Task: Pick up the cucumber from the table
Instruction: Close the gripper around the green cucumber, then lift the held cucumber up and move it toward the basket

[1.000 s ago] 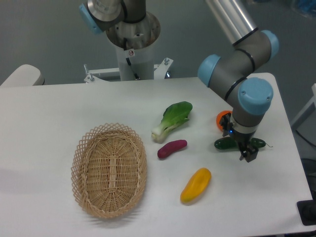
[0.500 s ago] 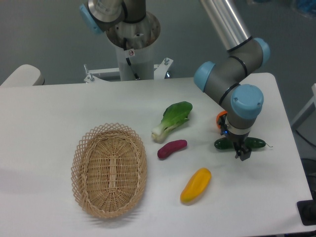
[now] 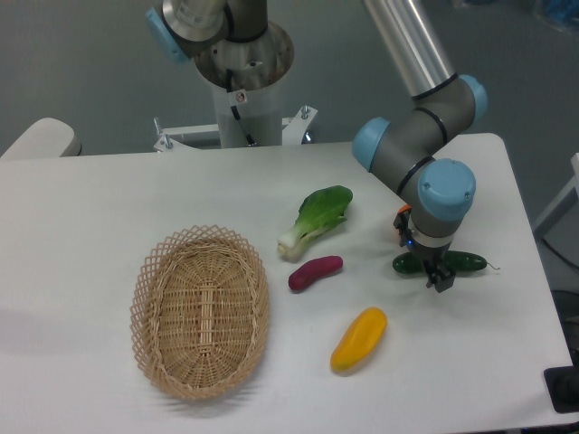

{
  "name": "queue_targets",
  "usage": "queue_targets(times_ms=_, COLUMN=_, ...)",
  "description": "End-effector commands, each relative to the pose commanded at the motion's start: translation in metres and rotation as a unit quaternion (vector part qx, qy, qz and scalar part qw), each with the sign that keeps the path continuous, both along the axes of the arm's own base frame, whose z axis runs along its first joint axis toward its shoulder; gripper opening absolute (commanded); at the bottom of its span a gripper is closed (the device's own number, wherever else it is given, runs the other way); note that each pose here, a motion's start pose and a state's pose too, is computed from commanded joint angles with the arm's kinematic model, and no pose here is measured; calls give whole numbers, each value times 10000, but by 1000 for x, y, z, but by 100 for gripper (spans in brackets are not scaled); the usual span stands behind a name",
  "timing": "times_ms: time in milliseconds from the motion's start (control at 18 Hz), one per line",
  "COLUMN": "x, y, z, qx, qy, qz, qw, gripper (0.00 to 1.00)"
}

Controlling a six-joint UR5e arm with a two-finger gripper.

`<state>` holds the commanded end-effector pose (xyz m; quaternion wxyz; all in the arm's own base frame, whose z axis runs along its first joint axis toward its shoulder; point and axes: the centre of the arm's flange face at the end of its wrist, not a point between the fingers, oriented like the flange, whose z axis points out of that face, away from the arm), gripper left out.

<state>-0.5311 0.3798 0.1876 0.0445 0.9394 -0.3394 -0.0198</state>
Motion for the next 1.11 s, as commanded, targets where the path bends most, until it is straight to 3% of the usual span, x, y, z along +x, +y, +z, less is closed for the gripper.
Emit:
queue_targets(times_ms=167, x=-2, y=0, z=2, qx=6, qy=13, qz=0, qw=10000, gripper=34)
queue_targets(times_ms=333, x=-5, y=0, z=5, qx=9, qy=38, qz=23, qw=10000, gripper=18)
queue_targets(times_ms=611, x=-10, y=2, z=17, qx=58, qy=143, qz=31, qw=9999, gripper=17)
queue_targets(times_ms=833, x=-20, y=18, z=65, qx=271, qy=451, qz=-27, qw=9986, gripper=17)
queue_targets(times_ms=1111, x=-5, y=54, z=125, qx=505, qy=404, qz=169, qw=9978, gripper=17)
